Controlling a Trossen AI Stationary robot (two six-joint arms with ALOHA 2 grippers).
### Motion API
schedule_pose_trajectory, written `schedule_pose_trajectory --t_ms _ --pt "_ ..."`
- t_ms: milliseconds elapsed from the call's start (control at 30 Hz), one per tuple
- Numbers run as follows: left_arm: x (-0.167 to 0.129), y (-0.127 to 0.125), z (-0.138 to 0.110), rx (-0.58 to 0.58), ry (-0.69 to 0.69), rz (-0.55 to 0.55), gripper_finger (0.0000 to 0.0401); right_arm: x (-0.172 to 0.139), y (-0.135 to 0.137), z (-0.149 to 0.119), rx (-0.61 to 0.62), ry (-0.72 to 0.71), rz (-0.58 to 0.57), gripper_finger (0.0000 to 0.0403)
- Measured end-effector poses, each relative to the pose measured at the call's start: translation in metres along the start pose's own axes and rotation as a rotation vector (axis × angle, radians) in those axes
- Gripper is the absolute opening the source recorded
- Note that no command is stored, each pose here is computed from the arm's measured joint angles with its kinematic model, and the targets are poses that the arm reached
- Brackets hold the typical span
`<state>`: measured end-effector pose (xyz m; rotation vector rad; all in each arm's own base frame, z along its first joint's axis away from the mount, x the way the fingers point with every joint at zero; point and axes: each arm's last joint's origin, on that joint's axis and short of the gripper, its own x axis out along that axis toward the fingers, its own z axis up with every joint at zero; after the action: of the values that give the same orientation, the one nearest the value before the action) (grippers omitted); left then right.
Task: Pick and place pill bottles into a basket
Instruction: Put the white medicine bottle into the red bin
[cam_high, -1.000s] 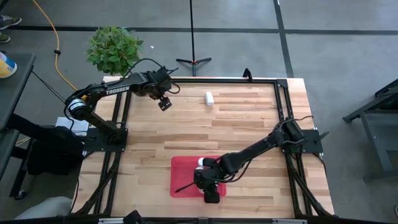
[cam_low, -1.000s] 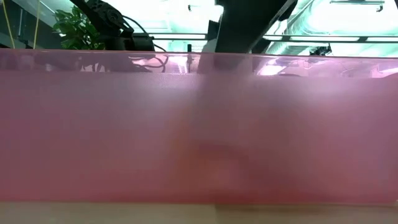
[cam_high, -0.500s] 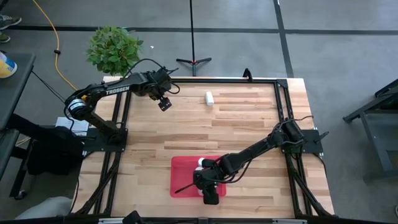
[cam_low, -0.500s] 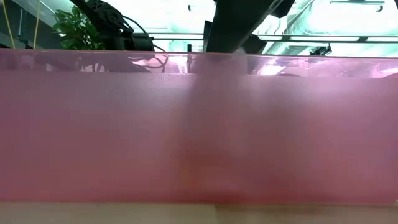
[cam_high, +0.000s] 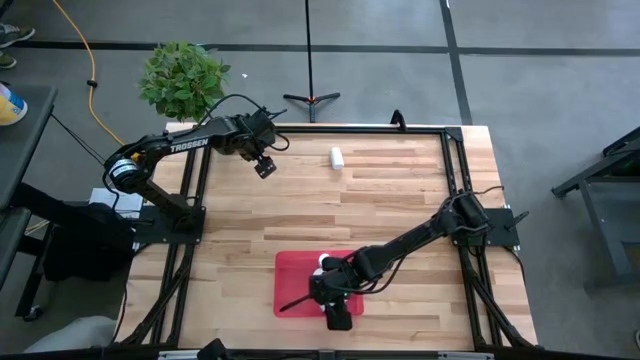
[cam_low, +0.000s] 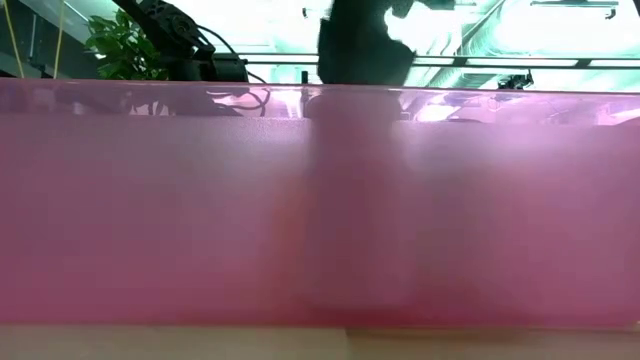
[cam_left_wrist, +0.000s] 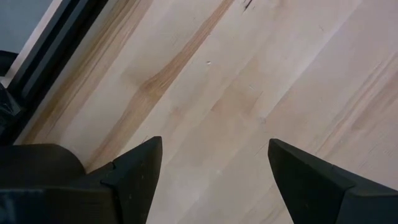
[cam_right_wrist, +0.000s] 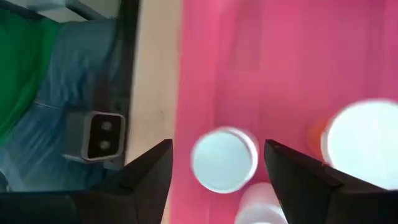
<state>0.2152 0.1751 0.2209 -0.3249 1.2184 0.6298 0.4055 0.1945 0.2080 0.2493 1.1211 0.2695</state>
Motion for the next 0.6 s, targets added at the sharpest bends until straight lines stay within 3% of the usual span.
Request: schedule_pose_trajectory --t_ms 267,433,600 --pt "0.0 0.0 0.0 0.0 0.005 0.0 0.0326 -0.036 0.015 0.021 -0.093 -0.011 -0.039 0.0242" --pt "0.0 0.0 0.0 0.0 0.005 0.0 0.0326 -0.072 0.017 0.035 -0.187 -0.043 -0.215 0.0243" --pt "0.0 0.0 -0.001 -0.004 0.005 0.0 0.0326 -0.108 0.003 0.054 -0.234 -0.106 -0.401 0.0243"
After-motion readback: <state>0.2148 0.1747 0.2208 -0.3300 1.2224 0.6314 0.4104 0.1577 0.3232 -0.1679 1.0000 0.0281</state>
